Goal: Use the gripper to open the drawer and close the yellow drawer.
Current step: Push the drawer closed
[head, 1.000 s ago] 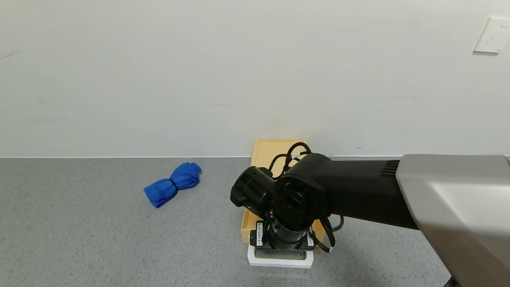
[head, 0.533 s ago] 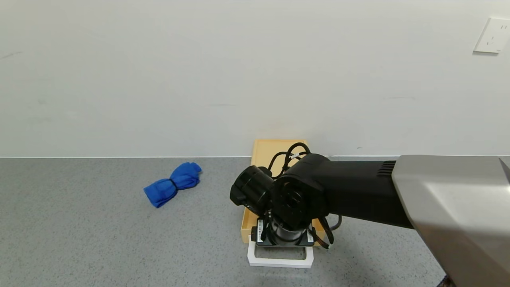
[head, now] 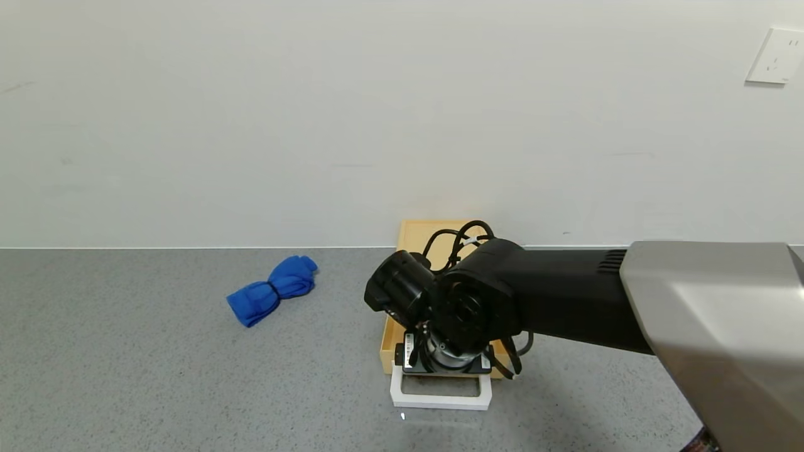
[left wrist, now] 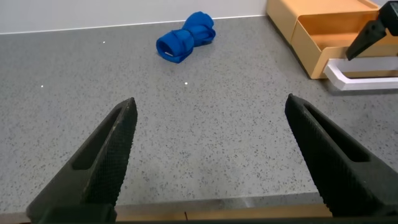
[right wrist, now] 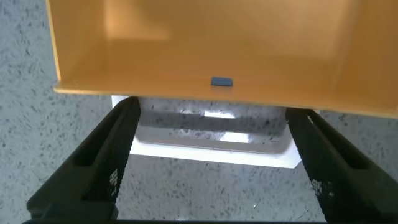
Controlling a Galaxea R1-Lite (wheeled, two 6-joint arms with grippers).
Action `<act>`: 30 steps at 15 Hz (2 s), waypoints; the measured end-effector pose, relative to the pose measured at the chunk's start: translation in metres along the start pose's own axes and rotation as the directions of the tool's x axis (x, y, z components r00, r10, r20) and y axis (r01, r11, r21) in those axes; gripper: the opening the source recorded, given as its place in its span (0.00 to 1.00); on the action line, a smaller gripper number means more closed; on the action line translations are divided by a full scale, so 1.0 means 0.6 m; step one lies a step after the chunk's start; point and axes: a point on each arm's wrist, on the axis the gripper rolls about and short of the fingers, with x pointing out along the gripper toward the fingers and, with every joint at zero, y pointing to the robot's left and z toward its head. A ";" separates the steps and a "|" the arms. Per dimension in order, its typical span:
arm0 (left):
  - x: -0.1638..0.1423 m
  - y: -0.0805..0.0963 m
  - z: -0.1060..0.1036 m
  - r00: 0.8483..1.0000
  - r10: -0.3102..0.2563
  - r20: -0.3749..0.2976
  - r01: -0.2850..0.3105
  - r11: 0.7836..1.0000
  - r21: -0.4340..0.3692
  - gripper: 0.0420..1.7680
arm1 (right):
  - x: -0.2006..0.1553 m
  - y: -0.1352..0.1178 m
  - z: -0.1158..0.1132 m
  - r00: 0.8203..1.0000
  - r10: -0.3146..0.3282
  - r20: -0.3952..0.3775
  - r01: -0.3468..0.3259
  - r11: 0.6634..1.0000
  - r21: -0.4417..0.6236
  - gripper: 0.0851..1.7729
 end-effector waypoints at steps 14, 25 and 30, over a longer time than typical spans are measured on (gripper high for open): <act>0.000 0.000 0.000 1.000 0.000 -0.001 0.000 1.000 0.000 0.97 | 0.018 -0.014 0.042 0.994 0.027 0.108 -0.023 0.999 -0.038 0.96; 0.000 0.000 0.000 1.000 0.000 -0.001 0.000 1.000 0.000 0.97 | 0.049 -0.018 0.080 0.971 0.057 0.233 -0.039 0.996 -0.078 0.96; 0.000 0.000 0.000 1.000 0.001 -0.001 -0.001 1.000 0.000 0.97 | 0.062 -0.021 0.096 0.956 0.077 0.282 -0.050 0.993 -0.103 0.96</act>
